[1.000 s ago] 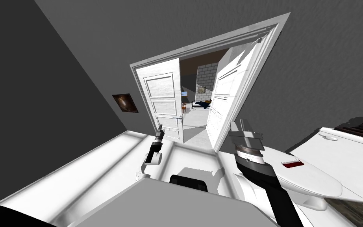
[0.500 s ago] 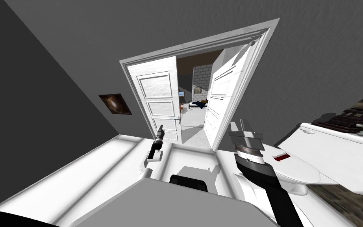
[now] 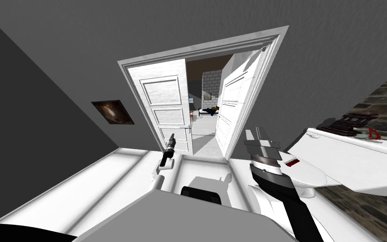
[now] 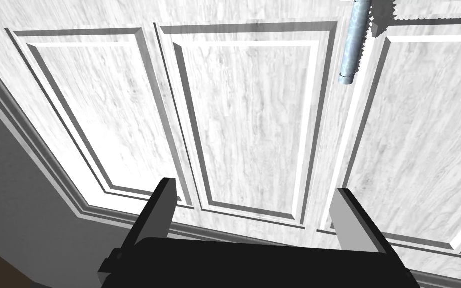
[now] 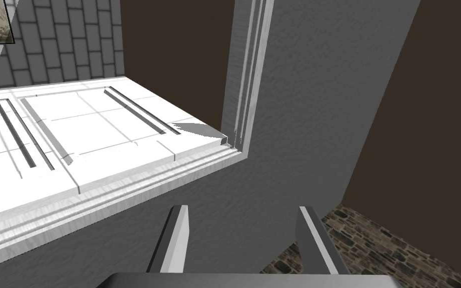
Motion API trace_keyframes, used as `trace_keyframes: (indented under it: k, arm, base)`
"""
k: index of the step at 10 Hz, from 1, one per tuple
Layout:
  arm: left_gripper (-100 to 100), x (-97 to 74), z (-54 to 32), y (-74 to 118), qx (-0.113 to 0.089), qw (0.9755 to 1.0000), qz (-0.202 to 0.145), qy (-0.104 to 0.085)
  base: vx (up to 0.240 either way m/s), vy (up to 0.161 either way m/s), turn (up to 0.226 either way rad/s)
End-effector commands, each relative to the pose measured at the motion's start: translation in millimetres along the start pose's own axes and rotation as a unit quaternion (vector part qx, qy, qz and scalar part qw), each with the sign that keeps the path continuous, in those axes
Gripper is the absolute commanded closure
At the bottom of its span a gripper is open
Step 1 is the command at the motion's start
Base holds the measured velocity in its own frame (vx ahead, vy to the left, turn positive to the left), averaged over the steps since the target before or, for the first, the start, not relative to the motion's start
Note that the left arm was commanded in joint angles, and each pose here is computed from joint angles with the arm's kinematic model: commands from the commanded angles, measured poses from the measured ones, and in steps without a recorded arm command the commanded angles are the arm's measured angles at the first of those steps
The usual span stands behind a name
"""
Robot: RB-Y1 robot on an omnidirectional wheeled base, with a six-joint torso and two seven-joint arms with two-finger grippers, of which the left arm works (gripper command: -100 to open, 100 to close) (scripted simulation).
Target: Push the door open
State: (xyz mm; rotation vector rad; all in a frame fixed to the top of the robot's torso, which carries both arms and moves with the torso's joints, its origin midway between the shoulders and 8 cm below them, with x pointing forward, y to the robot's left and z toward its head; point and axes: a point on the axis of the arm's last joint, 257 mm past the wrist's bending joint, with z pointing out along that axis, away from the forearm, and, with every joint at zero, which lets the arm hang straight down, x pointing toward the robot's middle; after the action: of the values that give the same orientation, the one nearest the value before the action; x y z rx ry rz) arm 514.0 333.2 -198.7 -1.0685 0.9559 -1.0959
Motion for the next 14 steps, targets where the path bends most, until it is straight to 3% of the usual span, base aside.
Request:
trace_keyframes:
  k: [1,2,7,14]
  arm:
    - [-100,-2.2,6.3,10.3,-0.010,0.9999,0.001,-0.005]
    - [-100,-2.0,4.9,15.5,-0.015,0.9999,0.001,-0.005]
    - [-100,-0.3,20.6,49.3,-0.050,0.9986,-0.006,-0.016]
    - [-100,12.4,29.8,83.9,-0.090,0.9955,-0.021,-0.023]
  base:
    - [0.075,0.087,-0.214]
    - [0.048,0.073,-0.081]
    - [0.056,0.082,-0.152]
    - [0.048,0.072,-0.107]
